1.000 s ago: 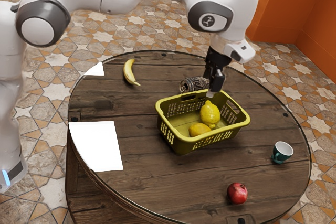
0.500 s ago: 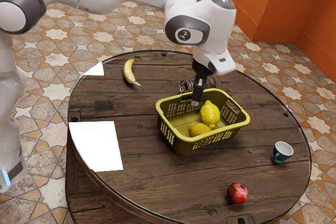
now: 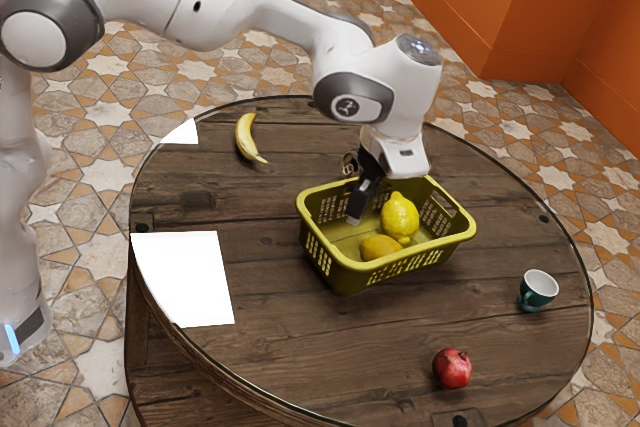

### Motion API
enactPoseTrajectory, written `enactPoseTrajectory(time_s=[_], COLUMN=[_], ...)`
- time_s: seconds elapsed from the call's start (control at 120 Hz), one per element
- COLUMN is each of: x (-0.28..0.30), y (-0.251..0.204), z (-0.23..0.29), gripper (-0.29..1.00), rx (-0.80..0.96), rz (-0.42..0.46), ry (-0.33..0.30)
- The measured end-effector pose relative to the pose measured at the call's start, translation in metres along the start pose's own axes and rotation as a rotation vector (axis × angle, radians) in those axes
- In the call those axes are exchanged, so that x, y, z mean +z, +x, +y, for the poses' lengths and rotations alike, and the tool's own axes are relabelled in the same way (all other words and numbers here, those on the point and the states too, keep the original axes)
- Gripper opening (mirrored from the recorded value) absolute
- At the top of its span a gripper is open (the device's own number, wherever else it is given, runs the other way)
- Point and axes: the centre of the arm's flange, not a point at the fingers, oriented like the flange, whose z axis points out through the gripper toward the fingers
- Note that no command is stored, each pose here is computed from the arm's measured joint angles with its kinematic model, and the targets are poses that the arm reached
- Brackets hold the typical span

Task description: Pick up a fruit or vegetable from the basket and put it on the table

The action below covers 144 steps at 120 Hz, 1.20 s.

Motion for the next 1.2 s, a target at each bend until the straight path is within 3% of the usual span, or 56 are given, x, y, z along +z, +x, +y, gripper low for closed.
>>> enactPoseTrajectory(time_s=[1.2], x=[0.049], y=[0.062], z=[0.023], gripper=[0.70], rx=[0.256], rz=[-0.046], ry=[-0.020])
